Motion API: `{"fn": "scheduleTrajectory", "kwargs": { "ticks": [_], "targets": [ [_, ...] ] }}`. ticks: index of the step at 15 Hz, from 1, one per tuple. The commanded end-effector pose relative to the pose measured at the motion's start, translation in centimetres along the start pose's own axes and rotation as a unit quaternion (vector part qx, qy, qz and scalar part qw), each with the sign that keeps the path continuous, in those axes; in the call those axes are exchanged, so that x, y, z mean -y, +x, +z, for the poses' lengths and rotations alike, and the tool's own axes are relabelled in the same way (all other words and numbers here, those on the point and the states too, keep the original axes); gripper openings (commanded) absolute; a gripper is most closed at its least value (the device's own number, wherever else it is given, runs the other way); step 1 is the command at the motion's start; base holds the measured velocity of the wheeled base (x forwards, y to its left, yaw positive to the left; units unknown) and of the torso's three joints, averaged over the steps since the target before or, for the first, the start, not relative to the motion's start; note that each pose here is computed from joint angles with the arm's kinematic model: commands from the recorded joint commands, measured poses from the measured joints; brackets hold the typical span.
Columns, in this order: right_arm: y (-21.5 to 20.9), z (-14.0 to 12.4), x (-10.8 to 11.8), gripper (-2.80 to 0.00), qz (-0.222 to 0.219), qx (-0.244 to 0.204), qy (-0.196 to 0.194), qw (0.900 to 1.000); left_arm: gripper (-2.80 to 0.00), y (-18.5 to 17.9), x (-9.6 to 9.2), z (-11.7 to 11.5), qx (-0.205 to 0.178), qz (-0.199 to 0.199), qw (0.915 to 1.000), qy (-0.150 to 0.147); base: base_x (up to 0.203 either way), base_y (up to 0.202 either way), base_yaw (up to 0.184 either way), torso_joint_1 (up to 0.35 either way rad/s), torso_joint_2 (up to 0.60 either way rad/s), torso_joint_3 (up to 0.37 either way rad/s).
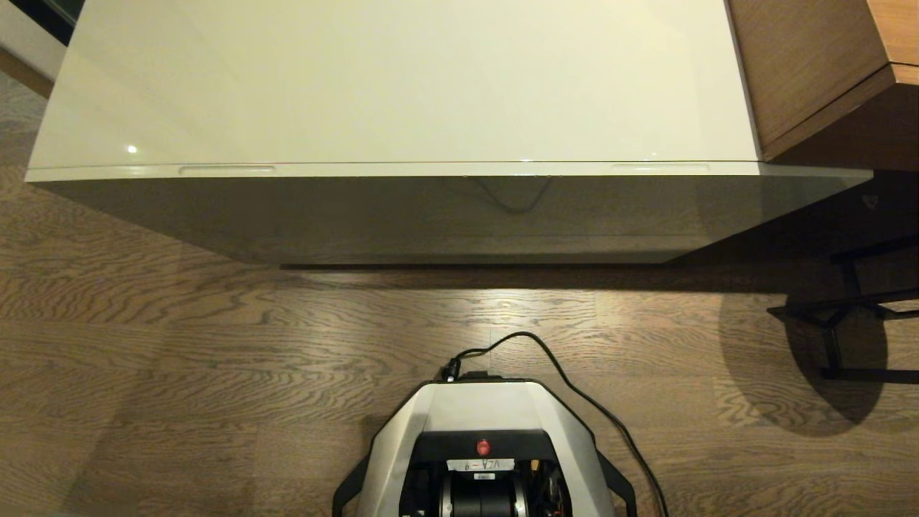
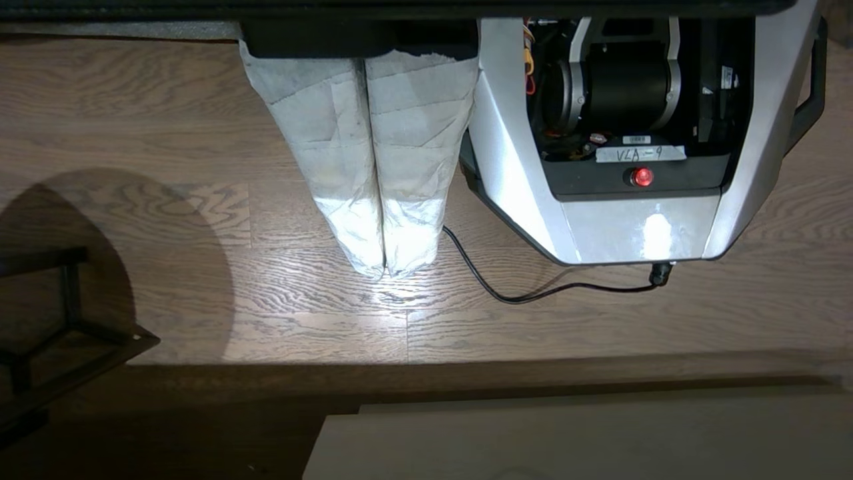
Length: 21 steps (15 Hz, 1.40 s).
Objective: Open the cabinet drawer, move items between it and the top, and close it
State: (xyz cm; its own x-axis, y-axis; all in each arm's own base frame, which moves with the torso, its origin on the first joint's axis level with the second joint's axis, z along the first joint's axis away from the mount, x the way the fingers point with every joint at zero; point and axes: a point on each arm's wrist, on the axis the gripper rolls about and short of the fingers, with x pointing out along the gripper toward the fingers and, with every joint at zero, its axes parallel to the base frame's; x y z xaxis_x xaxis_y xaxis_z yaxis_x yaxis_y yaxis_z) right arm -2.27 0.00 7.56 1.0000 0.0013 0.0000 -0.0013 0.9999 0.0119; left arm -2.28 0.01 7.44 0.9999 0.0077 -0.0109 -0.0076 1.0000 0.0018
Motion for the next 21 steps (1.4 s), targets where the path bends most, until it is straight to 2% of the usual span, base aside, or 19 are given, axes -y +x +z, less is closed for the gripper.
{"fn": "scheduleTrajectory", "kwargs": {
  "ticks": [1, 21],
  "targets": [
    [0.02, -0.03, 0.00, -2.80, 0.000, -0.001, -0.001, 1.000, -2.80, 0.01, 0.00, 0.00, -0.001, 0.001, 1.0000, 0.000, 0.000, 0.000, 0.000, 0.000, 0.00, 0.000],
    [0.02, -0.03, 0.00, -2.80, -0.001, -0.001, 0.000, 1.000, -2.80, 0.01, 0.00, 0.00, -0.001, 0.001, 1.0000, 0.000, 0.000, 0.000, 0.000, 0.000, 0.00, 0.000]
  ]
}}
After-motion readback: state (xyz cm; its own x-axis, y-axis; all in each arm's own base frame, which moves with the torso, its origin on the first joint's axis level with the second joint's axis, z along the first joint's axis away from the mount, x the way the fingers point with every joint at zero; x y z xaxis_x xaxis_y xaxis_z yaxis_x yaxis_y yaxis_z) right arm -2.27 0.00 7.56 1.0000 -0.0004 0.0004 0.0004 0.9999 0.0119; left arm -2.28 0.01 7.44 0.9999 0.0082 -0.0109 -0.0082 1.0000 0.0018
